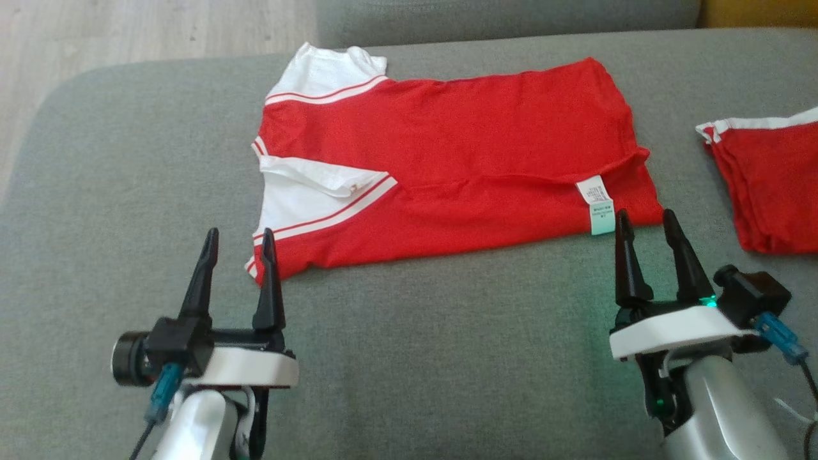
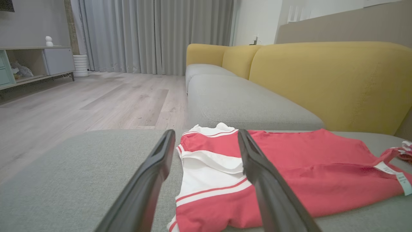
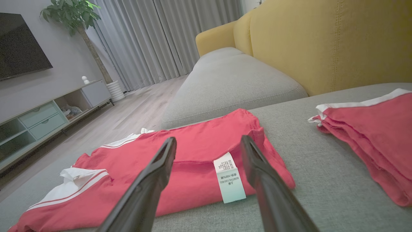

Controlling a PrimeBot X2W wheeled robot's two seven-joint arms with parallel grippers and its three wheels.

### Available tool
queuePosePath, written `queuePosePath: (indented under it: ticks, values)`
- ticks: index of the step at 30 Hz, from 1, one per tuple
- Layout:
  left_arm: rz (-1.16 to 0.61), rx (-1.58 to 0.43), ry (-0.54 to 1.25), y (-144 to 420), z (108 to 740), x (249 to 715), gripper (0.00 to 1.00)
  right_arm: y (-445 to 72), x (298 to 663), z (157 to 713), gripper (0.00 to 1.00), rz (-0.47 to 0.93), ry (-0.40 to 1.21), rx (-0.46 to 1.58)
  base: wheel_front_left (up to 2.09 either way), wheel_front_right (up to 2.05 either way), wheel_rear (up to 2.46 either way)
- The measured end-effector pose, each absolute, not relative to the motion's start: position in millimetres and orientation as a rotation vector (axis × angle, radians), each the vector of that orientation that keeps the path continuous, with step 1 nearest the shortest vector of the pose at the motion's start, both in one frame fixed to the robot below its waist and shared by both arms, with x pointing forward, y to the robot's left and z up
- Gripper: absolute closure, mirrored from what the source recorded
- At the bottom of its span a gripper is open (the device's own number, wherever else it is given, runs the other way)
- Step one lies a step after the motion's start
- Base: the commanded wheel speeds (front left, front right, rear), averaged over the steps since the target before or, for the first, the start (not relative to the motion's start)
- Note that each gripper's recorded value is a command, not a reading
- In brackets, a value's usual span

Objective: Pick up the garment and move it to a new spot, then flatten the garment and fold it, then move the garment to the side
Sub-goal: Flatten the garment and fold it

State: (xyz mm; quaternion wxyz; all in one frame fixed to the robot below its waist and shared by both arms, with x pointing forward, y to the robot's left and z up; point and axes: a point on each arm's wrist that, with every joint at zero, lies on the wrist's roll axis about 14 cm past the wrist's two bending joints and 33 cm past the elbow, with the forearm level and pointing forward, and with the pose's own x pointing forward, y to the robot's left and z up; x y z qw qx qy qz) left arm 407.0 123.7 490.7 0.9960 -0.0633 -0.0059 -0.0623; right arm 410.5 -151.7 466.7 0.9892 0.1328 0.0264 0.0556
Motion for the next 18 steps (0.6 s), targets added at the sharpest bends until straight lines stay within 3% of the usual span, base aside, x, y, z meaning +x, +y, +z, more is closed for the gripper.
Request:
queuePosePath:
  ticks: [18]
  values:
    - [-0.119,0.013,0.421,131.5,367.4,440.1,0.00,-157.1,419.2,443.2,0.00,0.086,0.108,0.291,0.00,0.00,0.00]
